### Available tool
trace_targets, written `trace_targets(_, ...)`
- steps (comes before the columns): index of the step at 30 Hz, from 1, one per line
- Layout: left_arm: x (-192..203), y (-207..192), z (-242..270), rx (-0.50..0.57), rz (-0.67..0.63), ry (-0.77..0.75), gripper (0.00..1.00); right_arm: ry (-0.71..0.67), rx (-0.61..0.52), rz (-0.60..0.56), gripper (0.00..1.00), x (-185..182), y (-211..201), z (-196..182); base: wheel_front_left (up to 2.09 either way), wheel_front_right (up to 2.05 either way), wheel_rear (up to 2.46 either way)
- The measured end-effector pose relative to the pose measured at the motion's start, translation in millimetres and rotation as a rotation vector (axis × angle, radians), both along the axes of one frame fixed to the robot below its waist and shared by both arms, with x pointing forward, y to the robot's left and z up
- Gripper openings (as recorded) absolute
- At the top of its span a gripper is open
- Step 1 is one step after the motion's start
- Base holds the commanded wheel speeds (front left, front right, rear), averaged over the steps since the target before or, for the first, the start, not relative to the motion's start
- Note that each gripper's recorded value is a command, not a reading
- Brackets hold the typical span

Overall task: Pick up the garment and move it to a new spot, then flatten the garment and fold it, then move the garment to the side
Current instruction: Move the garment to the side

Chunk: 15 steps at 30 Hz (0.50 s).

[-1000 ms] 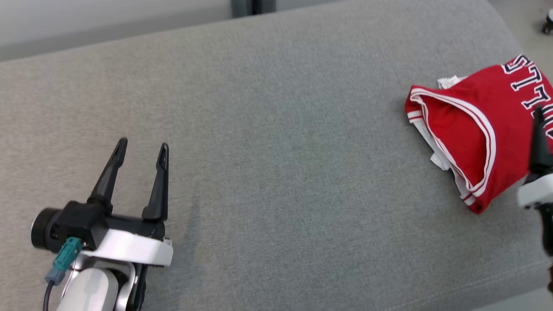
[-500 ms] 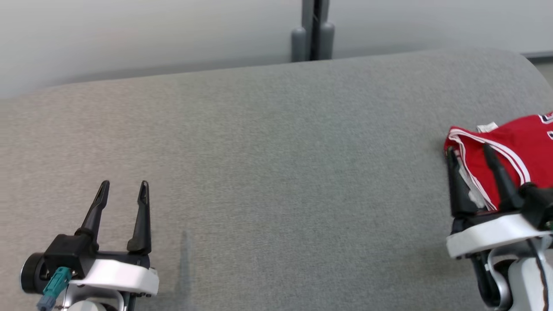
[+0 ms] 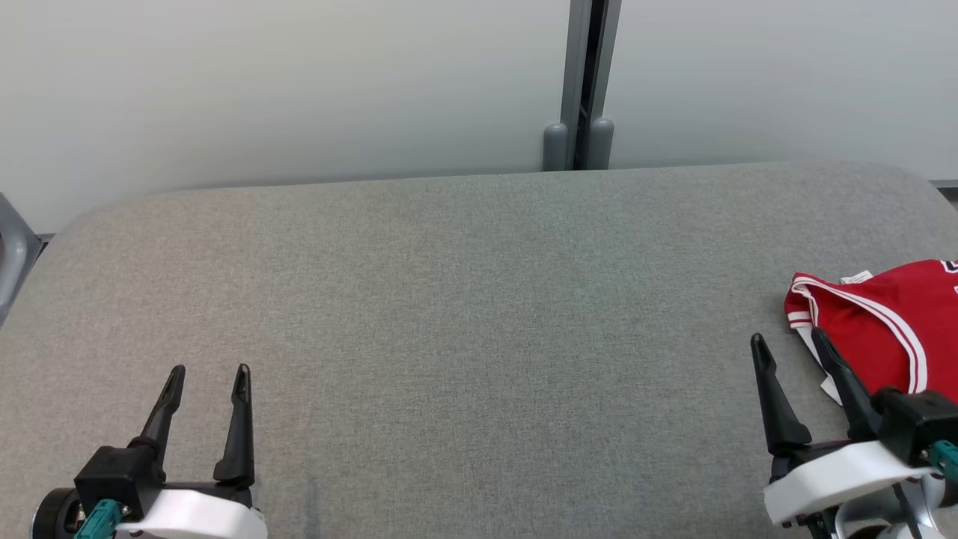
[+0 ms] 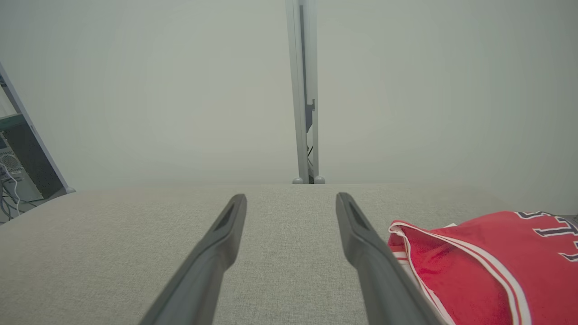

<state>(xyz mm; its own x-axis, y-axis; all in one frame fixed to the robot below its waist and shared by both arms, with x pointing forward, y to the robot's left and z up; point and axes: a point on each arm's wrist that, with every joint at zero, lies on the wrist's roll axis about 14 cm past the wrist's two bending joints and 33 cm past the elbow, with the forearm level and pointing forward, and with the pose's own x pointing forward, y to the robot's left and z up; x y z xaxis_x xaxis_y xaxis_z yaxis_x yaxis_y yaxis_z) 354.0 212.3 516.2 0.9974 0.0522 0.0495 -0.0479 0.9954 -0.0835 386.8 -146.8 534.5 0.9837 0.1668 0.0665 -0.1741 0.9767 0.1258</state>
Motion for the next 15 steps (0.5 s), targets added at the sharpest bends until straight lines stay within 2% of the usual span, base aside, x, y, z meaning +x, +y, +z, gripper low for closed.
trace_targets(8,-12,-2,1,-0.003,-0.009,0.006,1.0,0.018,-0.039,-0.042,1.0,-26,-15,-1,0.0,0.0,0.0)
trace_targets(15,-16,-3,-1,0.002,-0.014,0.017,1.0,0.023,-0.06,-0.056,1.0,-35,-20,1,0.0,0.0,0.0)
